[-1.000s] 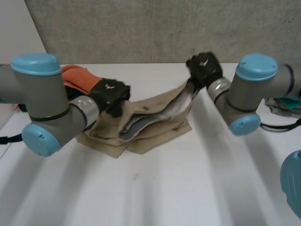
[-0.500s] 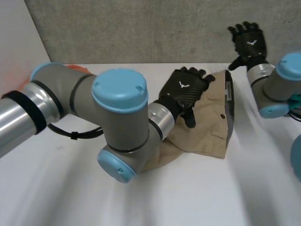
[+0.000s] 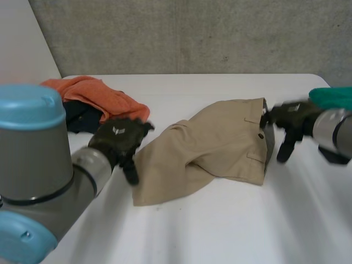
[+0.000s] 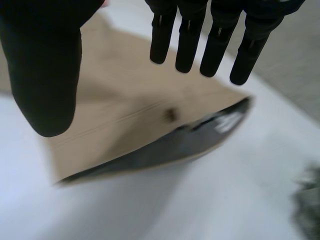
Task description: Fold the laundry.
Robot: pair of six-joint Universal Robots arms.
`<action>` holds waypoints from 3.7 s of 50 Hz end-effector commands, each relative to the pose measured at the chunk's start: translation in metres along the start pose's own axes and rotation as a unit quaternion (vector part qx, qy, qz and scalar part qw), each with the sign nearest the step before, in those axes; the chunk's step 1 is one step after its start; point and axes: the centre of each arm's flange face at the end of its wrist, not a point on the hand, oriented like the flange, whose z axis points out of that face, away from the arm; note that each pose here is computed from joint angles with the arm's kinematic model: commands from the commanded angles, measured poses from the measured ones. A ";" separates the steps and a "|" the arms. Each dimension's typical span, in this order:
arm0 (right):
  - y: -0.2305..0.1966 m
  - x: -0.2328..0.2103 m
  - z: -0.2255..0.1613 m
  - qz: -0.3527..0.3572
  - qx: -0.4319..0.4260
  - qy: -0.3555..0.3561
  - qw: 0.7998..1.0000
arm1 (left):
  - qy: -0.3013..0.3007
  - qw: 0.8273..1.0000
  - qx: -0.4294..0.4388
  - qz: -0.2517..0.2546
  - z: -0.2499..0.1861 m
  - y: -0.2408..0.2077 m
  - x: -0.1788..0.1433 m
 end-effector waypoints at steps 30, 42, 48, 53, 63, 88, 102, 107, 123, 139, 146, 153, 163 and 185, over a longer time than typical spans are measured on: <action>0.086 -0.048 0.066 -0.155 0.148 0.051 0.975 | 0.036 0.993 -0.077 0.077 0.071 0.070 0.040; 0.027 -0.015 0.022 -0.086 0.188 0.086 0.975 | -0.064 0.996 0.034 0.052 0.046 -0.012 -0.003; -0.025 0.020 -0.027 -0.029 0.165 0.092 0.982 | -0.077 0.988 0.131 0.036 0.003 -0.073 -0.030; -0.057 0.023 -0.055 -0.016 0.146 0.075 0.986 | -0.058 0.979 0.190 0.038 -0.023 -0.105 -0.038; -0.049 -0.002 -0.032 -0.031 0.058 0.001 0.998 | -0.029 0.992 0.114 0.046 0.018 -0.081 -0.036; -0.198 0.063 -0.033 0.065 0.510 0.215 0.830 | -0.116 0.860 0.497 0.010 0.037 -0.232 -0.095; -0.043 0.001 0.041 0.063 0.229 0.046 0.970 | -0.003 0.974 0.227 0.005 0.073 -0.047 -0.058; -0.004 -0.015 0.052 0.037 0.173 0.018 0.984 | 0.056 0.981 0.186 0.013 0.066 -0.006 -0.036; -0.025 -0.033 0.068 -0.009 0.210 -0.017 0.978 | 0.101 0.978 0.182 0.032 0.021 0.002 -0.017; -0.001 -0.086 0.137 -0.044 0.254 -0.029 0.966 | 0.091 0.976 0.193 0.039 -0.017 -0.025 -0.010; -0.014 -0.096 0.153 -0.043 0.307 0.017 0.951 | 0.095 0.975 0.194 0.049 -0.030 -0.028 -0.008; -0.015 -0.117 0.173 -0.053 0.316 0.000 0.947 | 0.093 0.975 0.197 0.052 -0.040 -0.032 -0.008; -0.024 -0.076 0.171 -0.095 0.256 0.087 0.958 | 0.058 0.977 0.198 0.053 -0.042 -0.036 -0.023; -0.012 -0.044 -0.039 -0.212 -0.047 -0.078 0.973 | 0.017 0.999 -0.005 0.027 0.036 0.010 -0.048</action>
